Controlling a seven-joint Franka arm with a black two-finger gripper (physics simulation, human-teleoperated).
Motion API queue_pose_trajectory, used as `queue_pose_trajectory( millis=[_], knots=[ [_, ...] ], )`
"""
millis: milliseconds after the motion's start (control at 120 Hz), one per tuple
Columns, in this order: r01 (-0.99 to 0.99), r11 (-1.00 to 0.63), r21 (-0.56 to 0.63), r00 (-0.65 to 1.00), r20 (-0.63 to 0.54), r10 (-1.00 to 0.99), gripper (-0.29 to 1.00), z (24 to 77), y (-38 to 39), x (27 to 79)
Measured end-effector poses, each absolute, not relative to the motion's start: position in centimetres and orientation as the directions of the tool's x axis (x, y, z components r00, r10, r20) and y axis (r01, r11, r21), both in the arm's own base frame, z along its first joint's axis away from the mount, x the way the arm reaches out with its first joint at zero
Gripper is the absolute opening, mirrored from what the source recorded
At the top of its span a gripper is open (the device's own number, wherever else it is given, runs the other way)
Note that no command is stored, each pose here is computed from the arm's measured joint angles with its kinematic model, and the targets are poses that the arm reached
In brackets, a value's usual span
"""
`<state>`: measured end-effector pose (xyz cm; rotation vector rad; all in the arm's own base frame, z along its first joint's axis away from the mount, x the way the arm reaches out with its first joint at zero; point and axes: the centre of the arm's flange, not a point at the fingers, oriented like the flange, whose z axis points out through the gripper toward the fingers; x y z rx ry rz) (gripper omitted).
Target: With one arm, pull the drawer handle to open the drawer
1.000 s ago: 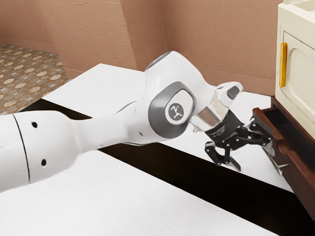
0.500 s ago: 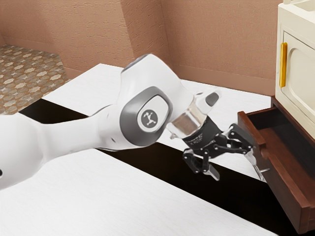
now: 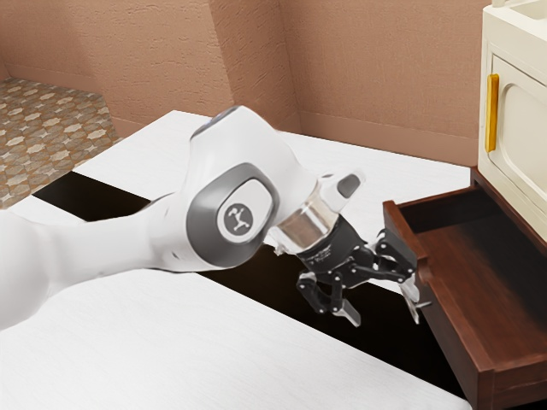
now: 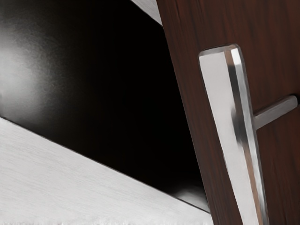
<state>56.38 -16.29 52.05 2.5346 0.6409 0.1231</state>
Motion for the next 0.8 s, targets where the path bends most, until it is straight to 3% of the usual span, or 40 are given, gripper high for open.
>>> queue_pose_trajectory(
  millis=[800],
  knots=[
    [0.456, -0.735, 0.502, 0.857, -0.024, 0.515, 0.7, 53.4, -11.9, 50.6]
  ],
)
